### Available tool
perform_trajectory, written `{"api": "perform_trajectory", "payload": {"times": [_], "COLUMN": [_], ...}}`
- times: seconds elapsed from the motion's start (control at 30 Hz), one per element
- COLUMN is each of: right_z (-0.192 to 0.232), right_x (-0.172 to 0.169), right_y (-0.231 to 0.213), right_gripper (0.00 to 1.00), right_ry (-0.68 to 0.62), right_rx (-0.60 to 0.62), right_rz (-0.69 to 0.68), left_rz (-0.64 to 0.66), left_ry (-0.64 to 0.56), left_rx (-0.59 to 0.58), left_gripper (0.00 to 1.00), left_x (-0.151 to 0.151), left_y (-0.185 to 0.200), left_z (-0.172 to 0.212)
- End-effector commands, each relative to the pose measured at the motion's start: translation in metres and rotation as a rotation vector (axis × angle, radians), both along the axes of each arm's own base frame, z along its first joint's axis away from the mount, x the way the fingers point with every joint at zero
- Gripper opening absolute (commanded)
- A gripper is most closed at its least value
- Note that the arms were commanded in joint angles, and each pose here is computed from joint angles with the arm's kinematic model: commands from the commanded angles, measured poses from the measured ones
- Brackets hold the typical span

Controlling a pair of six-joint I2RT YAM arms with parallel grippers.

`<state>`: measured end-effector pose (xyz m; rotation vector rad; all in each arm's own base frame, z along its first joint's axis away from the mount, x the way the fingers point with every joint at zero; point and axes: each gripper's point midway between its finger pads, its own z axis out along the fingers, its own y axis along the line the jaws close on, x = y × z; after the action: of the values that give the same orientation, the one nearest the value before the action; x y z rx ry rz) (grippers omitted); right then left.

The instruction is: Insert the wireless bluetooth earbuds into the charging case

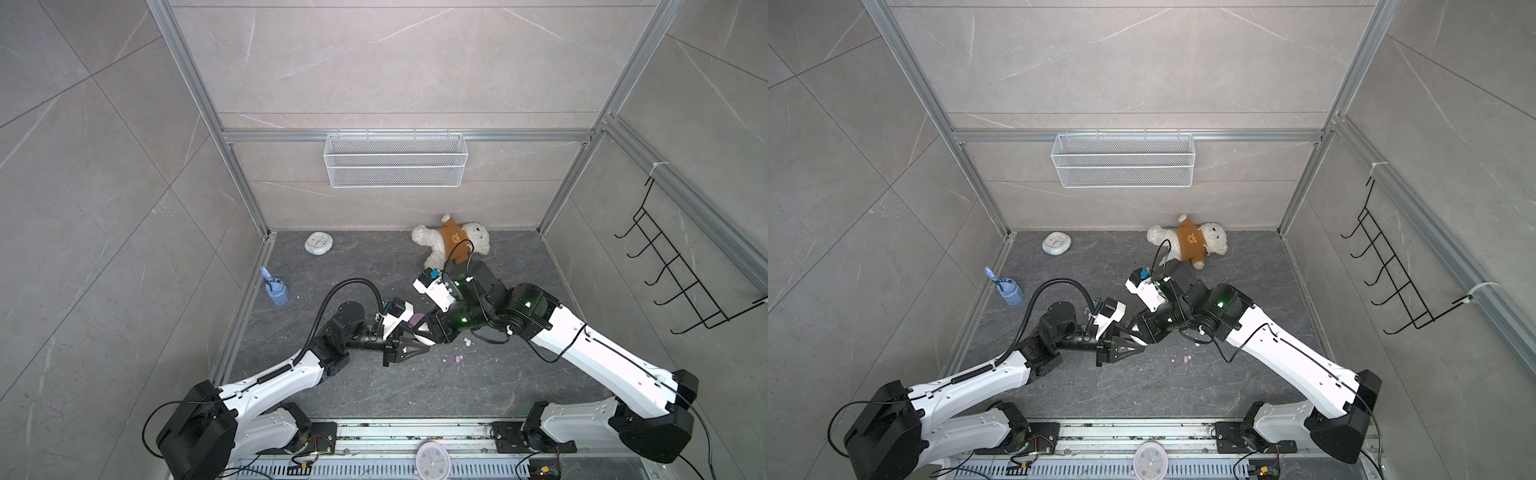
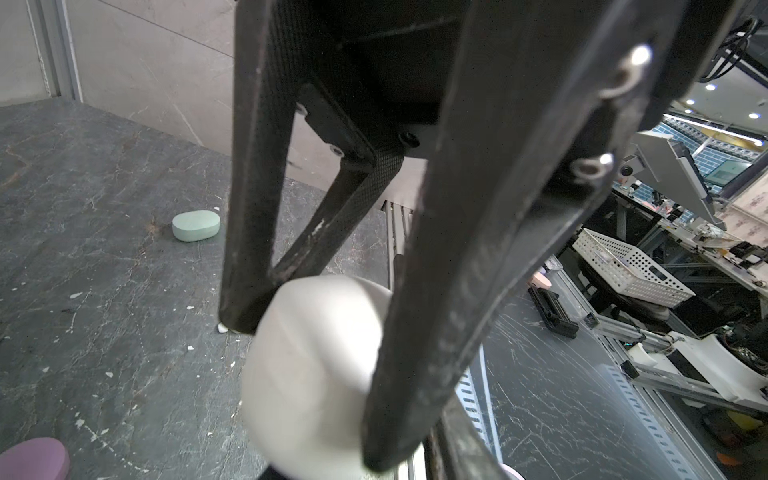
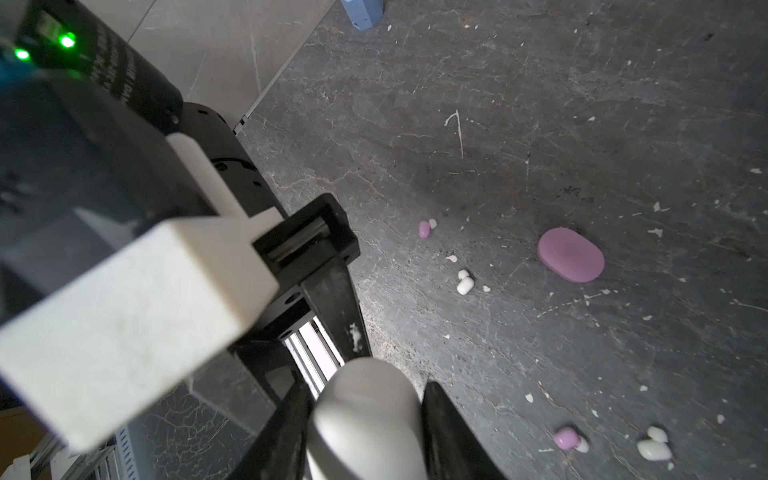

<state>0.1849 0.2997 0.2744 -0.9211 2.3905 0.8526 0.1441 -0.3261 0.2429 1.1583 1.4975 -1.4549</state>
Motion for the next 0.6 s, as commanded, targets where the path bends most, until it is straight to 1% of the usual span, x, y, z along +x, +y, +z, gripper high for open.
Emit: {"api": "perform_trajectory", "payload": {"times": [0.0, 0.2, 0.3, 0.57], "right_z": [-0.014, -0.020, -0.020, -0.007], "right_x": [-0.025, -0.026, -0.026, -0.022], "right_y": [0.001, -0.001, 0.000, 0.000], "right_gripper": [0.48, 0.52, 0.52, 0.41], "right_ry": [0.122, 0.130, 0.129, 0.081], "right_rx": [-0.026, -0.068, -0.074, -0.057], "right_rz": [0.056, 0.058, 0.053, 0.043], "left_rz": [0.119, 0.134, 0.134, 0.132], "left_ry": [-0.114, -0.116, -0.117, -0.117], "left_rx": [-0.158, -0.159, -0.156, -0.134], "left_gripper": [0.32, 0.31, 0.31, 0.31], "left_x": [0.024, 0.028, 0.028, 0.026], "left_y": [0.000, 0.001, 0.002, 0.003], "left_z": [0.050, 0.052, 0.051, 0.047]}}
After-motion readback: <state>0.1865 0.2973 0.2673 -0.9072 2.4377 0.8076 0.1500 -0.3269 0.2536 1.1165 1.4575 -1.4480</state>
